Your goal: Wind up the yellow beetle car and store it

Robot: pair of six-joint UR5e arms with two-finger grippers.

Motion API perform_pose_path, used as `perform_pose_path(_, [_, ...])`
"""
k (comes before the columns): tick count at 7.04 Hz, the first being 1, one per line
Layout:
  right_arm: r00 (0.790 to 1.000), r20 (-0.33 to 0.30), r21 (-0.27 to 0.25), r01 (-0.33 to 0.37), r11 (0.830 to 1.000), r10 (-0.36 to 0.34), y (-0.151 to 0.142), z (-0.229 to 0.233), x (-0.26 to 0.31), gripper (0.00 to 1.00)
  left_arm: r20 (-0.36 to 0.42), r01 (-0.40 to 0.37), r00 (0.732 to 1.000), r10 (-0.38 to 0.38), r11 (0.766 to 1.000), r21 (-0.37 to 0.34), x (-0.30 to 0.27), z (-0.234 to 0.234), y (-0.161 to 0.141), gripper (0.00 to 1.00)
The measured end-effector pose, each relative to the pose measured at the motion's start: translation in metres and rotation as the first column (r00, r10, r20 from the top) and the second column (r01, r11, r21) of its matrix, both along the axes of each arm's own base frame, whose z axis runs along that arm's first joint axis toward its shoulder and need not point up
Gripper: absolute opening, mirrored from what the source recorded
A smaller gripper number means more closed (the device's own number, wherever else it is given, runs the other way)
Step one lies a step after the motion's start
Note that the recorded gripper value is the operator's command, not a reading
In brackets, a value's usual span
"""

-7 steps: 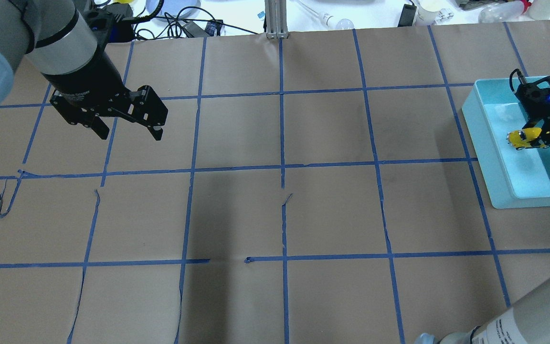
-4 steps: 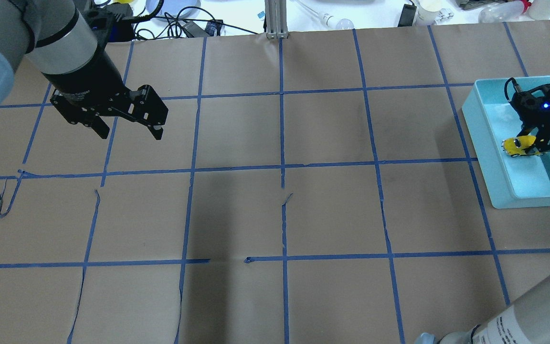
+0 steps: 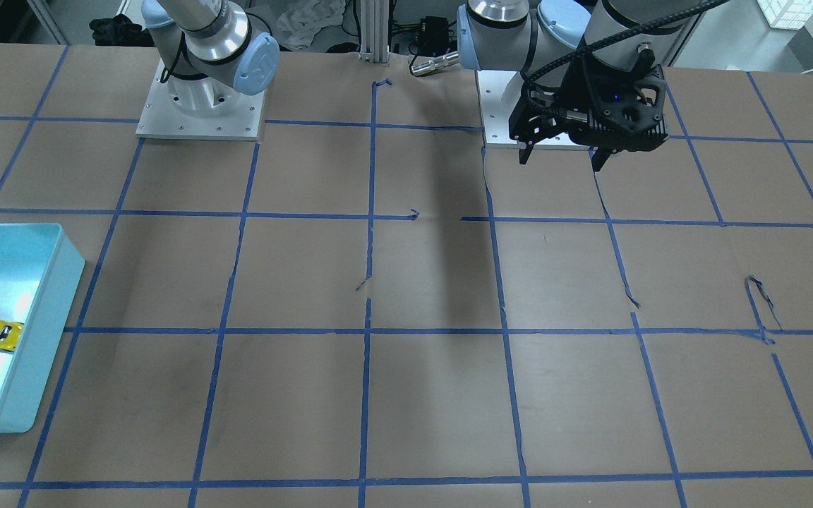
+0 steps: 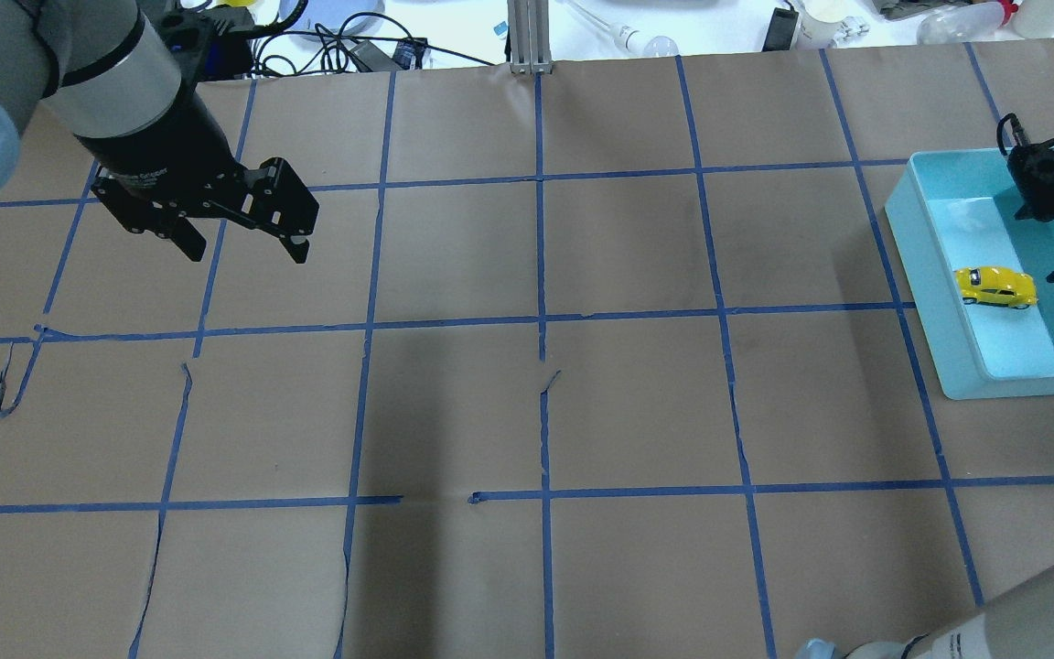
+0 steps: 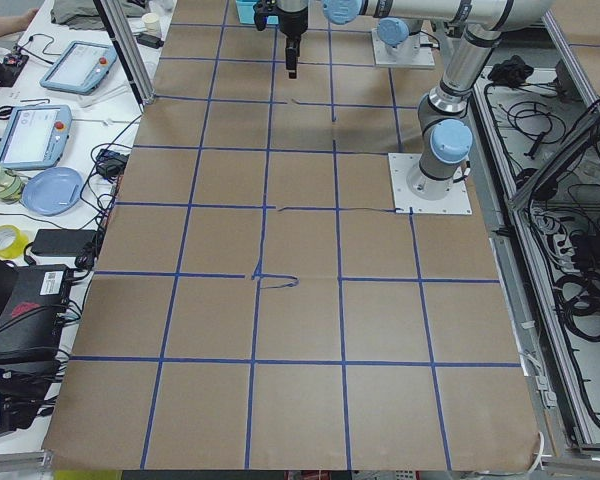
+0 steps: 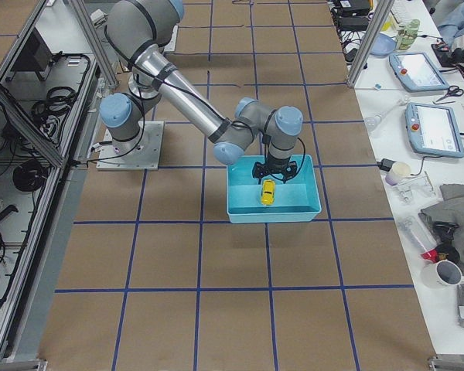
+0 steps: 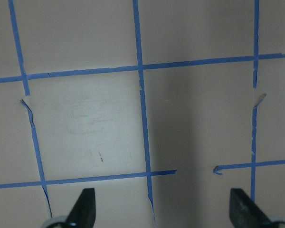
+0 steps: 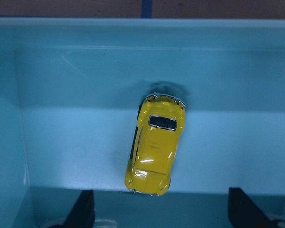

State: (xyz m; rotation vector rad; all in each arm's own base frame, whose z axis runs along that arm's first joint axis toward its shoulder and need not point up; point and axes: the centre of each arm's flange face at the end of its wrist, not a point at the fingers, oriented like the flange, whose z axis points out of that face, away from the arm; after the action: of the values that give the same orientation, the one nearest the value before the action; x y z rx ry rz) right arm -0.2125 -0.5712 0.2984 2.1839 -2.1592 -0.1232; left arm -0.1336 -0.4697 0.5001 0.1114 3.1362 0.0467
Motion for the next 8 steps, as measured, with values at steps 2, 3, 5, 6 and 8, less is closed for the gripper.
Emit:
perform_pose_path(2, [0.994, 0.038, -0.019, 0.102, 0.995, -0.101, 0.013, 0.069, 0.028, 1.00, 0.068, 0.020, 0.998, -0.019, 1.000, -0.009, 0.007, -0.001, -0.003, 1.00])
perform_pose_path(3, [0.988, 0.052, -0.018, 0.145, 0.989, -0.144, 0.017, 0.104, 0.051, 1.00, 0.059, 0.024, 0.998, -0.024, 1.000, -0.013, 0.007, -0.002, -0.004, 1.00])
perform_pose_path(5, [0.971, 0.057, -0.026, 0.236, 0.971, -0.234, 0.028, 0.164, 0.110, 1.00, 0.003, 0.026, 1.000, -0.026, 0.999, -0.022, 0.002, -0.001, -0.007, 1.00])
perform_pose_path(6, [0.951, 0.059, -0.043, 0.305, 0.951, -0.303, 0.035, 0.186, 0.147, 1.00, -0.024, 0.031, 0.999, -0.032, 0.999, -0.023, -0.001, -0.001, -0.007, 1.00])
perform_pose_path(8, [0.904, 0.067, -0.069, 0.426, 0.902, -0.422, 0.044, 0.205, 0.213, 1.00, -0.037, 0.048, 0.998, -0.049, 0.999, -0.022, -0.002, -0.003, -0.006, 1.00])
